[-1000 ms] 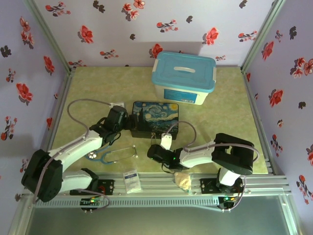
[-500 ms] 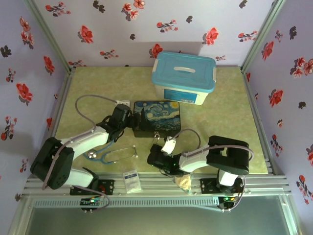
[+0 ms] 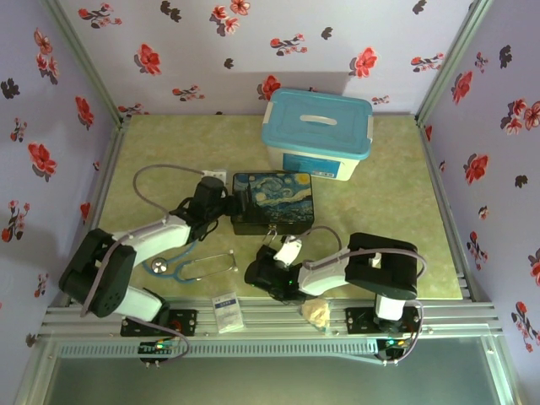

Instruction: Unlock the padlock with the key

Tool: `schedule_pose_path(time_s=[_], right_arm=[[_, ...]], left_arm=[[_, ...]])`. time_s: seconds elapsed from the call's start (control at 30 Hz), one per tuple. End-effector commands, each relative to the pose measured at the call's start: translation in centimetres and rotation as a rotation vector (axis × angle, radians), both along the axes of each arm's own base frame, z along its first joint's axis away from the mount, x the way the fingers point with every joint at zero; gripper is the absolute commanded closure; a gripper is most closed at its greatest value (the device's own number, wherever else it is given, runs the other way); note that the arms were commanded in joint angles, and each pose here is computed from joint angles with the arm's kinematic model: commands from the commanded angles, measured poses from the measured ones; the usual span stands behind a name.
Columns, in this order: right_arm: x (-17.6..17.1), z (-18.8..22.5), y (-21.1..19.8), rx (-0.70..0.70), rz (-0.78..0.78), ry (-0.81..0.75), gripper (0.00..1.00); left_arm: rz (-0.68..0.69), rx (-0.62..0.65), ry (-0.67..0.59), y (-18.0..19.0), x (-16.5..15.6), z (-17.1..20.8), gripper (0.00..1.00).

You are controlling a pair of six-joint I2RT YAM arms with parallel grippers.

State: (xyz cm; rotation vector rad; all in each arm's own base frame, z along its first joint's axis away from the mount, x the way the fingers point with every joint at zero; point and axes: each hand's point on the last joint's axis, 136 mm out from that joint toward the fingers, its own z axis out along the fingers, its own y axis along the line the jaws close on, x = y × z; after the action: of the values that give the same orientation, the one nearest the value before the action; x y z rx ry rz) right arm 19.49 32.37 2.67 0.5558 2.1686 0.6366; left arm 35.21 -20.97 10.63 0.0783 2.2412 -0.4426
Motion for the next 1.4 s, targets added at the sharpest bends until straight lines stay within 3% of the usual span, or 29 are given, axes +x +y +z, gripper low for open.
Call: schedule_pose_path(time_s=[0.0,0.13,0.53,0.97,1.37], right_arm=[[-0.4,-1.7,0.4,0.025,-0.013,0.059,0.76],[-0.1,-1.5,-0.1,0.067,-0.052,0.046,0.76],[1.9,1.1,-1.2,0.134,-0.159,-0.060,0.77],[4.1,4.4,-1.1,0.163,-0.167,-0.099,0.78],[6.2,3.8,-2.4,0.243,-0.188,-0.115,0.77]], left_arm=[[0.044,0.045,0.115,0.1,0.7,-2.2,0.28],[0.046,0.068,0.157,0.4,0.0,-4.6,0.39],[0.041,0.182,0.158,2.8,-1.4,-8.3,0.45],[-0.028,0.151,0.105,2.0,-1.6,-8.2,0.53],[-0.079,0.114,0.088,1.0,-1.8,-8.2,0.54]])
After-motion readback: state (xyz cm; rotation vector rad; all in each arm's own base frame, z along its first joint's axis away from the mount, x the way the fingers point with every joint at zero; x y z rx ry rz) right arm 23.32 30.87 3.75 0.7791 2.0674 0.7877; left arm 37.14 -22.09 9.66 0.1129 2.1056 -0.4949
